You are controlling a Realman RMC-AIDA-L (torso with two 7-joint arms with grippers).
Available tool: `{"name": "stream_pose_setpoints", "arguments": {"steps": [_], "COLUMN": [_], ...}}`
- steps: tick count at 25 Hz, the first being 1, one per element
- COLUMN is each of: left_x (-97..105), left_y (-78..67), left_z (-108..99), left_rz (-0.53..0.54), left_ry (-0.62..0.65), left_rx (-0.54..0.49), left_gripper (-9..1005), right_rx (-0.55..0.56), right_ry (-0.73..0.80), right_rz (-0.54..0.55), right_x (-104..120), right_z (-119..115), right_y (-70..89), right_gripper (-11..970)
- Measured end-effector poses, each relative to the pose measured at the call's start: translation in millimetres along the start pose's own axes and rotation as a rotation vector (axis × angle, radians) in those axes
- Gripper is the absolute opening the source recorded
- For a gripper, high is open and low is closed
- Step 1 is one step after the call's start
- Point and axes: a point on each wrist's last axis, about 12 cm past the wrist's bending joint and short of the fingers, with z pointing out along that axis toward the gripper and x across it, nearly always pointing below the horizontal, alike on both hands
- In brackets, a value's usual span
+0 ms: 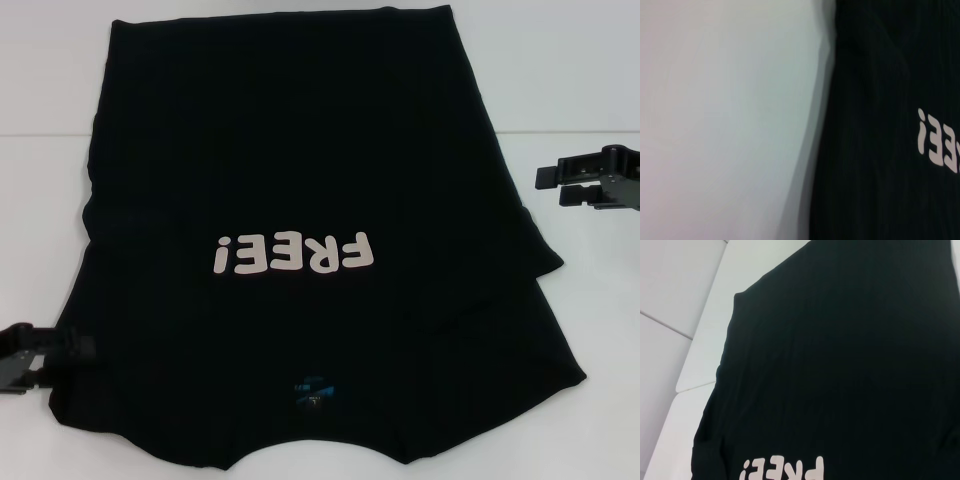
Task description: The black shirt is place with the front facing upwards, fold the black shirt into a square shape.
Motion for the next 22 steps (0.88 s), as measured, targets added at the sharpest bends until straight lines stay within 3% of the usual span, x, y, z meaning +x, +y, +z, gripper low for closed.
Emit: {"name": "stream_pose_setpoints", "arguments": {"steps": [9, 22], "left_x": [-2.4, -4.3], "left_y": [-4.2, -10.7], "left_z": [-0.9, -2.2], "left_rz": [0.016, 0.053], "left_ry": [0.012, 0.012], "left_rx": [-0.006, 0.046], "left_gripper": [709, 172], "right_rx": [0.003, 0.001], "right_ry": [0.0, 0.033], "right_rz": [0.006, -0.018], "right_x": [1.7, 8.4], "right_z": [-1.1, -5.6], "right_y": [-2.2, -6.2], "right_gripper": [584, 583]}}
